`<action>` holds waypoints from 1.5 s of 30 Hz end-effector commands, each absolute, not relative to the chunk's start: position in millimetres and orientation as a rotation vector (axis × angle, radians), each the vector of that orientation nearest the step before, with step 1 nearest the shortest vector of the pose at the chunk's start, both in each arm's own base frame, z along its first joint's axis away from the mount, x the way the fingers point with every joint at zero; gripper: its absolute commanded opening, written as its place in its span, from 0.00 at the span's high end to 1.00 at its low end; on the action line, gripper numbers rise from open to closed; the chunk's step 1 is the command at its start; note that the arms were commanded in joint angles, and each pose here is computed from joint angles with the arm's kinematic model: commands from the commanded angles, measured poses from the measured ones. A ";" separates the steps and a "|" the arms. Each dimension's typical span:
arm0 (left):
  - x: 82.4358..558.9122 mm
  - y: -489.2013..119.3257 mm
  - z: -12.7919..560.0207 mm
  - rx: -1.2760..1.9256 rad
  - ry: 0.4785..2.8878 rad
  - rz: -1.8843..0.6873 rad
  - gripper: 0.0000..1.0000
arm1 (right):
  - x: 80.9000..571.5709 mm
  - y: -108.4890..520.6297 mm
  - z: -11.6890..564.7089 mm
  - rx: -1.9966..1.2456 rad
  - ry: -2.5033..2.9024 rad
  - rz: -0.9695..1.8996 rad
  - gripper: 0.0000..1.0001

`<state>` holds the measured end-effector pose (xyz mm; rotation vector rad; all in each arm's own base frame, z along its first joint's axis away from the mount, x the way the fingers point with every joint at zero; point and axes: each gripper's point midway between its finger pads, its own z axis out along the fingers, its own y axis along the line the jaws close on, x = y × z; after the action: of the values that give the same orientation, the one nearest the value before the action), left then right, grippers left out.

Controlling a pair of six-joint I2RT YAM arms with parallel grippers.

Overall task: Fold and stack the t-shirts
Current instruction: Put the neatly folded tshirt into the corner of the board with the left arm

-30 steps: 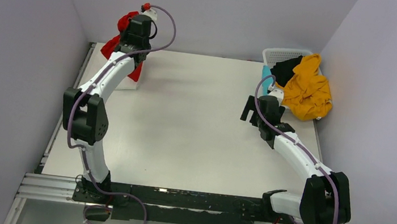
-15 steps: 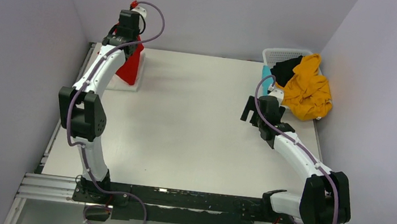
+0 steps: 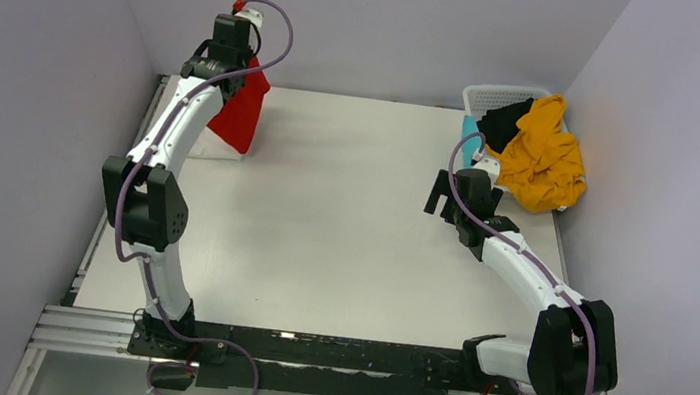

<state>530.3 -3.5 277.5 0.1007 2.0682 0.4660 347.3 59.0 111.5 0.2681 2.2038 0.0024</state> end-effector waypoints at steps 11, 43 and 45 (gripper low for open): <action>553.5 14.2 269.0 0.071 2.052 0.532 1.00 | 360.0 52.7 128.9 0.300 2.156 -0.033 0.00; 592.1 156.6 158.4 -0.075 2.204 0.570 0.89 | 360.0 53.1 126.1 0.317 2.200 -0.048 0.00; 592.0 165.5 158.9 -0.095 2.205 0.610 0.62 | 360.3 52.4 127.6 0.319 2.205 -0.055 0.00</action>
<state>575.3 146.8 123.9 -0.0415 2.3158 0.5331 348.7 52.1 109.4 0.2938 2.2440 -0.0643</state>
